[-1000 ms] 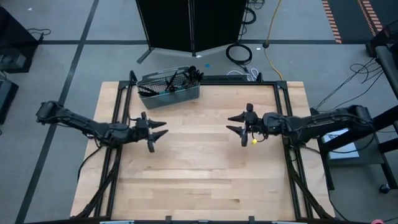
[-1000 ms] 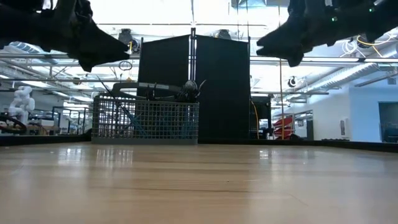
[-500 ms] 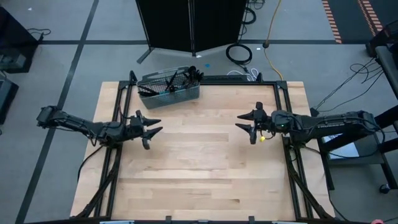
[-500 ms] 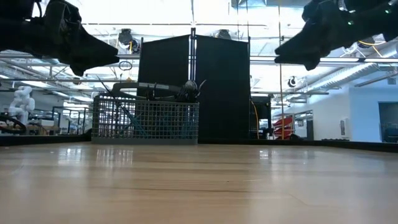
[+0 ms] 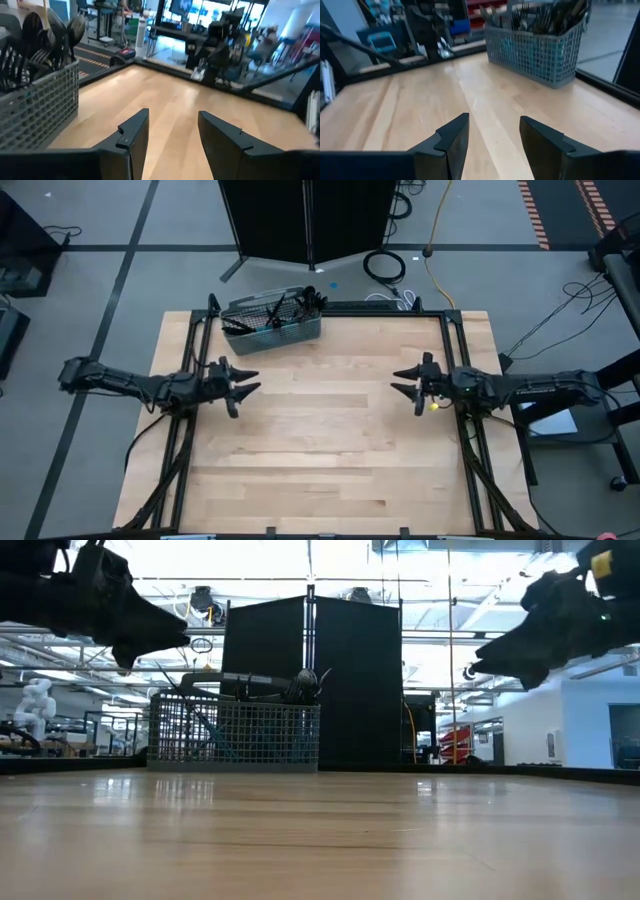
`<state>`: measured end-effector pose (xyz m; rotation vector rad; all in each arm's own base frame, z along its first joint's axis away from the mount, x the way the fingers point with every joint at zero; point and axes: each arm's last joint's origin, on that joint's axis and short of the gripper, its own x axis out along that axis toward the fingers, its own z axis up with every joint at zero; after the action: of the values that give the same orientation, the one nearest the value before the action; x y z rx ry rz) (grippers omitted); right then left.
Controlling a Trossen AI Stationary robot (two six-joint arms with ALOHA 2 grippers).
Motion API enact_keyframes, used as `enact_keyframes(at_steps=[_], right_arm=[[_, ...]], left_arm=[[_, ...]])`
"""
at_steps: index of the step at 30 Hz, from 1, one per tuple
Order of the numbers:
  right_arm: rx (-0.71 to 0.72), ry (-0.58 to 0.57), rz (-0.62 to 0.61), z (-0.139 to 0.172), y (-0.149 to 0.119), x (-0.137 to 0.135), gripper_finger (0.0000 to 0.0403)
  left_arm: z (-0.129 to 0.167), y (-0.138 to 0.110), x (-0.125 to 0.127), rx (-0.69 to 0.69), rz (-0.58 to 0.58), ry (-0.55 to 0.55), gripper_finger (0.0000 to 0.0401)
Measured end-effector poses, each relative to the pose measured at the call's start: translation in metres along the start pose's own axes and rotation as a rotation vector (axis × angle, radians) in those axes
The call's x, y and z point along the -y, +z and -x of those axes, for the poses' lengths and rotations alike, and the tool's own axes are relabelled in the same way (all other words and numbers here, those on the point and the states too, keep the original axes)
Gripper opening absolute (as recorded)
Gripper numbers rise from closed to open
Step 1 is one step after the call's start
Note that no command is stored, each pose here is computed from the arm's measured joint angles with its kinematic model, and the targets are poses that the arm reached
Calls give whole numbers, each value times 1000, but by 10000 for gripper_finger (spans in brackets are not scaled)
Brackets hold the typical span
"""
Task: Sort silverware
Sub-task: Return to Home Position
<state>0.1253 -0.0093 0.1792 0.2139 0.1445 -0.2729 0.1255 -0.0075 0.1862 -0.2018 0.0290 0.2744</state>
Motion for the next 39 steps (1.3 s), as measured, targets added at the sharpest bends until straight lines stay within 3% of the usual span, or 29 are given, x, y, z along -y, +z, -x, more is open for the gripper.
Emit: enact_keyframes(at_steps=[7, 14, 22, 28, 34, 39], right_arm=[[130, 133, 44, 8, -13, 2, 169], [157, 97, 51, 11, -10, 7, 169], [101, 38, -14, 16, -17, 15, 169], [123, 7, -19, 18, -15, 18, 169], [136, -62, 43, 18, -14, 21, 169], [131, -65, 56, 17, -14, 21, 169]], left_arm=[[-2, 9, 1, 57, 69, -127, 166], [-2, 9, 0, 70, 75, -173, 166], [8, -12, -6, 47, 168, -240, 166], [12, -10, -8, 80, 155, -201, 166], [10, -18, -15, 43, 41, 22, 166], [8, -26, -17, -30, 65, 75, 166]])
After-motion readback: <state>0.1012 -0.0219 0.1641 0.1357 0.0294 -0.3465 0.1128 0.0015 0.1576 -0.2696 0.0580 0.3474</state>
